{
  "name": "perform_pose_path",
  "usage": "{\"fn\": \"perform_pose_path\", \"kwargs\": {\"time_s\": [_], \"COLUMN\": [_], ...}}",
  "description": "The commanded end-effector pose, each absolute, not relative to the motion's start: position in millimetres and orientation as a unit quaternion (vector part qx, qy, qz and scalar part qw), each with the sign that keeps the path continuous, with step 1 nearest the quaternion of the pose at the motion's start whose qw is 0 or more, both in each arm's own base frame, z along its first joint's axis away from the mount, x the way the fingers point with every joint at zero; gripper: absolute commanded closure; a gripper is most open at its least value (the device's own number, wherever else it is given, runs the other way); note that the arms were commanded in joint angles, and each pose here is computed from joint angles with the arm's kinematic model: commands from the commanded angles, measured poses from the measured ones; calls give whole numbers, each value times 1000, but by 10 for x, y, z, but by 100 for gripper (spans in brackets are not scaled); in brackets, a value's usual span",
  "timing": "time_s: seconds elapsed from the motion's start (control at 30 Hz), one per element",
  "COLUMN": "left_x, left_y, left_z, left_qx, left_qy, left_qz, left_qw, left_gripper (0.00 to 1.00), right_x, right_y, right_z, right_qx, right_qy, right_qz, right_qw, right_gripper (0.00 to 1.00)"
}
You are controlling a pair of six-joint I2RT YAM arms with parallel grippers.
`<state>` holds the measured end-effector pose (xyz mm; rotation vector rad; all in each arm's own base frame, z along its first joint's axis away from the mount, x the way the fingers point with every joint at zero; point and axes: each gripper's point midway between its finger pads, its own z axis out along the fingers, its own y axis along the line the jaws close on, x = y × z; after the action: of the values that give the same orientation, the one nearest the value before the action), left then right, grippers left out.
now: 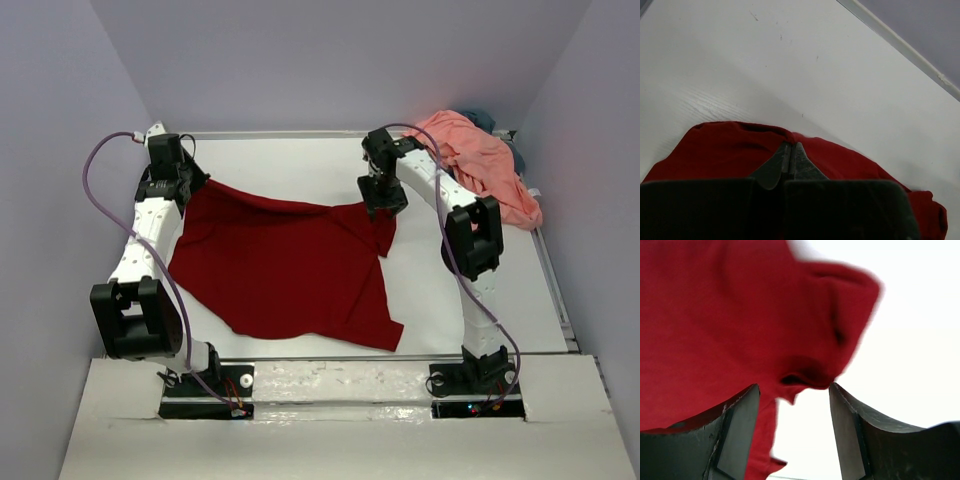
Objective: Fold and stack the t-shirts
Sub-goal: Flatten out the tshirt
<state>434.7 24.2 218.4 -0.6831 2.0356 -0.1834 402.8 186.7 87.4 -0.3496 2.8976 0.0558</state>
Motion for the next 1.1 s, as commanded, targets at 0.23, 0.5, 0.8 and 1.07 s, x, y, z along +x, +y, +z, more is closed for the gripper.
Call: {"fn": "perform_pose_path", "kwargs": {"time_s": [0.23,0.5,0.8,1.07], "left_x": [4409,4447,4459,4494], "left_y": [246,228,228,225], "left_z": [2388,2369,2342,2317], "left_qx": [-246,-238,-233,-230], "left_qy": [829,834,836,844], "left_qz": [-69,-70,-70,-68], "left_qw": [497,493,491,480], "left_gripper": [100,100,100,100], "right_x": [4181,4124,3990,3818], "right_y": [1543,1825,2003,1989], "right_z": [974,1030,1014,901], "right_qx": [-102,-106,-116,-115], "right_qy": [978,981,982,983], "right_qz": [-123,-100,-98,-113], "right_qw": [137,130,116,90], "right_gripper": [40,40,40,41]}}
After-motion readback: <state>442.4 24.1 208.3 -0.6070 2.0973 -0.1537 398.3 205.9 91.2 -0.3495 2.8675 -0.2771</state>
